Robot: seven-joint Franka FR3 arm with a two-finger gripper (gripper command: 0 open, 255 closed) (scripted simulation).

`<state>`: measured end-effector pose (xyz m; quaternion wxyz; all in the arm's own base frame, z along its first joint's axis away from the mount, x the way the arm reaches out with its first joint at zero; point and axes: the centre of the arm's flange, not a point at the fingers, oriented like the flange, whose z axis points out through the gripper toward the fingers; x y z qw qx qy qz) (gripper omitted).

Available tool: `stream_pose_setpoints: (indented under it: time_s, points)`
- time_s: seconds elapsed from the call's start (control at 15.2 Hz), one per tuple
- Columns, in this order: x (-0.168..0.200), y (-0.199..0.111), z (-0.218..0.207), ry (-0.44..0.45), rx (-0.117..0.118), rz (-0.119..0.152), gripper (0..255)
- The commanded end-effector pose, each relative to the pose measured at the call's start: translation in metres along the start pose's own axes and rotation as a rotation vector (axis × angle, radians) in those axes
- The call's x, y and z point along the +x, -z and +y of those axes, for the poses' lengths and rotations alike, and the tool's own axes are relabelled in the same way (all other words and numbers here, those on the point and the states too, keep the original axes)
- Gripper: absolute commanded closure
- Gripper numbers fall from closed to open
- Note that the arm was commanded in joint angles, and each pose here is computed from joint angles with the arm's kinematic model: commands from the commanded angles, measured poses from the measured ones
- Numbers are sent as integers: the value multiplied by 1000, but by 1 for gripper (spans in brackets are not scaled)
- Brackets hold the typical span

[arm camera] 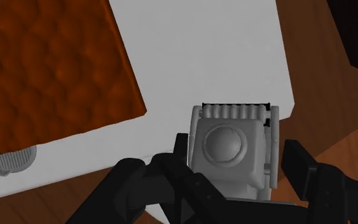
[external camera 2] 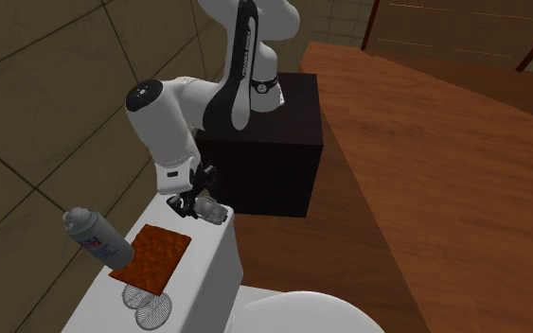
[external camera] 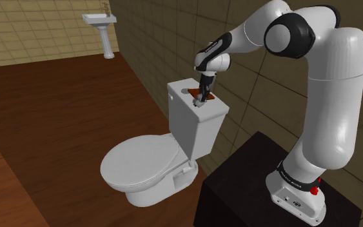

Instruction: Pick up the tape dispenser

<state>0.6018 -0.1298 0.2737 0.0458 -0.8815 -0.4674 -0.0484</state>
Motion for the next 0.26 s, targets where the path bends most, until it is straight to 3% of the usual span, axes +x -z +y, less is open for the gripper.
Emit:
stream_pose_setpoints:
  time_s: [0.0,0.2]
  points:
    - [2,11,0,0,0,0,255]
    - [3,17,0,0,0,0,255]
